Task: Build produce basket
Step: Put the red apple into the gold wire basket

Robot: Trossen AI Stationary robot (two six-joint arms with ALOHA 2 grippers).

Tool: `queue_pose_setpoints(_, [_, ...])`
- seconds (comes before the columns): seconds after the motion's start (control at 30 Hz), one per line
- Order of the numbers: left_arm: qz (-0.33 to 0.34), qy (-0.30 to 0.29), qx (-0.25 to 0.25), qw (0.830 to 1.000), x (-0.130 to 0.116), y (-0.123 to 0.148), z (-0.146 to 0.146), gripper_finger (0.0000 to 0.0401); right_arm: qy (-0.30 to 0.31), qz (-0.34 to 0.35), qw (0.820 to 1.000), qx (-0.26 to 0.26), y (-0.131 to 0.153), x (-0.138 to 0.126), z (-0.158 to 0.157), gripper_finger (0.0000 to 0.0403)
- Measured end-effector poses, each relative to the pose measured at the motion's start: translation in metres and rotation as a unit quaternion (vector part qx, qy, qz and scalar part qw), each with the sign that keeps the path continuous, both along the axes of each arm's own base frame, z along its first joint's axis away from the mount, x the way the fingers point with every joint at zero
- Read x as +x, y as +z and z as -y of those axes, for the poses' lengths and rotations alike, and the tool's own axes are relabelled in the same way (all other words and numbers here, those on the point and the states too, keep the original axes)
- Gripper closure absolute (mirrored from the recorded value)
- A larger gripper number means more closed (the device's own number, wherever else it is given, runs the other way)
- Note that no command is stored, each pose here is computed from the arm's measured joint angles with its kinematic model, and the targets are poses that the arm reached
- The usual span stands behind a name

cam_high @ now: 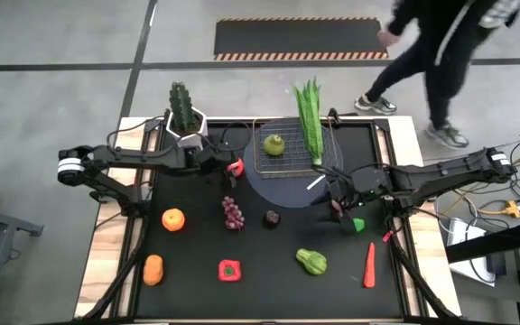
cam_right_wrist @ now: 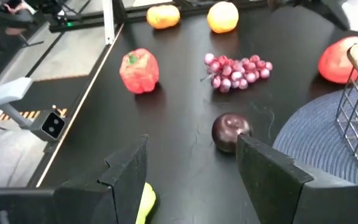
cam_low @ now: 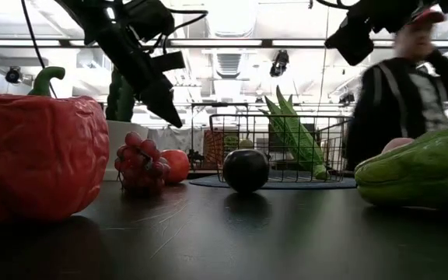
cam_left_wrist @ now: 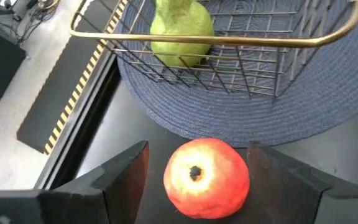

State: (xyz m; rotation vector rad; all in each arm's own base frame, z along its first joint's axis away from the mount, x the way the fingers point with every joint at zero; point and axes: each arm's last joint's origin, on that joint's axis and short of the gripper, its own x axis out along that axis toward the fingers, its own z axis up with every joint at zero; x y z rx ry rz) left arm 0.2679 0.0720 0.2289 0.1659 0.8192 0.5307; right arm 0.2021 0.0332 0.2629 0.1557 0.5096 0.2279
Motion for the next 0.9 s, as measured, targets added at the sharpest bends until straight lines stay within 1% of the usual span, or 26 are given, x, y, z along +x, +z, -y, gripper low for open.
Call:
queue_pose_setpoints(0.07, [-0.004, 0.0, -0.001, 1.0, 0.0, -0.001, 0.0, 0.0137, 0.001, -0.001, 1.0, -0.002, -0.002, 0.0, 0.0, 0.0177])
queue_pose_setpoints(0.13, [-0.009, 0.004, -0.002, 1.0, 0.0, -0.003, -0.002, 0.0119, 0.001, 0.003, 1.0, -0.001, -0.004, 0.0, 0.0, 0.0177])
queue_pose_setpoints(0.27, [-0.007, 0.022, -0.016, 1.0, 0.0, -0.007, -0.008, 0.0056, 0.001, 0.004, 1.0, -0.002, -0.006, 0.0, 0.0, 0.0177])
queue_pose_setpoints(0.33, [-0.007, 0.041, -0.01, 0.999, 0.0, -0.008, -0.01, 0.0023, 0.001, 0.004, 1.0, 0.0, -0.006, 0.0, 0.0, 0.0177])
queue_pose_setpoints(0.4, [-0.013, 0.042, -0.008, 0.999, -0.001, -0.008, -0.01, 0.0007, 0.0, 0.004, 1.0, 0.0, -0.006, 0.0, 0.0, 0.0177])
queue_pose_setpoints(0.47, [-0.027, 0.029, -0.007, 0.999, -0.002, -0.009, -0.008, 0.0012, 0.0, 0.004, 1.0, 0.0, -0.006, 0.001, 0.0, 0.0177])
queue_pose_setpoints(0.53, [-0.036, 0.003, -0.026, 0.999, -0.003, -0.012, -0.007, 0.0021, 0.001, 0.004, 1.0, -0.002, -0.006, 0.001, 0.0, 0.0177])
queue_pose_setpoints(0.6, [-0.028, -0.009, -0.034, 0.999, -0.002, -0.012, -0.007, 0.0028, 0.001, 0.006, 1.0, -0.002, -0.006, 0.001, 0.0, 0.0177])
queue_pose_setpoints(0.8, [-0.008, -0.006, -0.029, 1.0, -0.002, -0.016, -0.01, 0.0036, 0.002, 0.005, 1.0, -0.002, -0.006, 0.001, 0.0, 0.0177])
queue_pose_setpoints(0.9, [0.004, -0.002, -0.025, 1.0, -0.005, -0.025, -0.012, 0.0036, 0.002, 0.003, 1.0, -0.003, -0.008, 0.0, 0.0, 0.0177])
